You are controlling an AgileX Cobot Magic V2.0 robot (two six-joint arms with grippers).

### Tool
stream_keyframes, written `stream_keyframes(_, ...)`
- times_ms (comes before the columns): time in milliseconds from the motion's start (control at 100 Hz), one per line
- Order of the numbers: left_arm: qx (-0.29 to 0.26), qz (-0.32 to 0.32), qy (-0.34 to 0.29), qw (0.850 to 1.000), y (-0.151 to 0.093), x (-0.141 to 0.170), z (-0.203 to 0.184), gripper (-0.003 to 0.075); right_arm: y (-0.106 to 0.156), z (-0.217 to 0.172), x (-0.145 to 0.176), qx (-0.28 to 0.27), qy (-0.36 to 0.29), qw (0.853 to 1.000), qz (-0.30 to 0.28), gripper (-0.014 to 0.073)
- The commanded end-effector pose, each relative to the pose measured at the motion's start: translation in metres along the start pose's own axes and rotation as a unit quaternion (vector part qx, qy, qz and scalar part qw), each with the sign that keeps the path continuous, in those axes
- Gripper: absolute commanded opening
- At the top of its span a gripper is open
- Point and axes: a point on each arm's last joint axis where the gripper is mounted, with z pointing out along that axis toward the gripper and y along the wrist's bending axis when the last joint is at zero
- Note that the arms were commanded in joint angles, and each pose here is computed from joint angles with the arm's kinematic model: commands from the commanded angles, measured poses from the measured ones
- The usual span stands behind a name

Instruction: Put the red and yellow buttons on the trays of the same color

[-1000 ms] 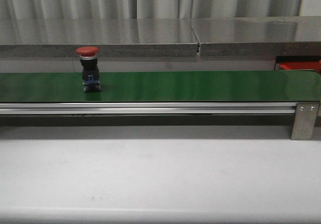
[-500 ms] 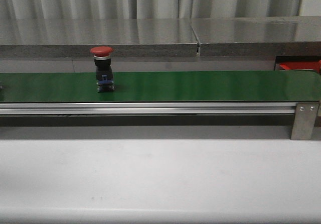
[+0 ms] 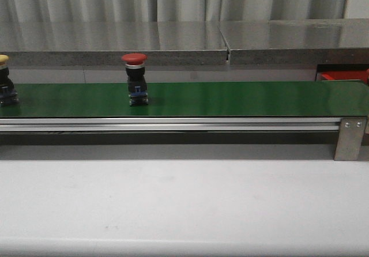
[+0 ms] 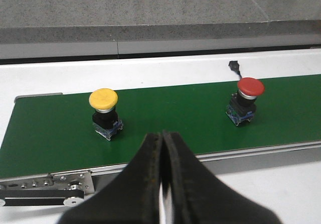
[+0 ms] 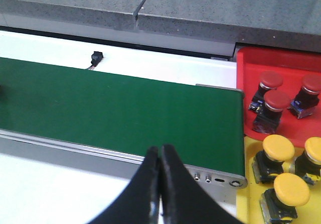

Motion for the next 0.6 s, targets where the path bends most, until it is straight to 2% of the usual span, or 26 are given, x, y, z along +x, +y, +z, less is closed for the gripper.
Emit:
stream_keyframes(0,-0.001,-0.003,-0.07,0.998,-0.004,-0.005,-0.019,-0.002,-0.002,-0.004,-0.013,0.013,-0.036,0.999,-0.004,-0.0076)
stream_keyframes(210,0.005,0.001,-0.108,0.994,-0.009,0.009,-0.044,-0.002,0.003,0.006,-0.035,-0.016,-0.011,1.0,-0.016,-0.0076)
stream_keyframes(500,0.006,0.003,-0.115,0.993,-0.01,0.011,-0.048,-0.002,0.032,0.056,-0.075,-0.112,0.052,0.991,-0.06,-0.0071)
stream_keyframes(550,0.006,0.003,-0.115,0.993,-0.01,0.011,-0.048,-0.002,0.039,0.067,-0.08,-0.128,0.063,0.988,-0.065,-0.0054)
stream_keyframes(590,0.006,0.003,-0.115,0.993,-0.01,0.011,-0.048,-0.002,0.045,0.076,-0.084,-0.142,0.072,0.985,-0.072,-0.0008)
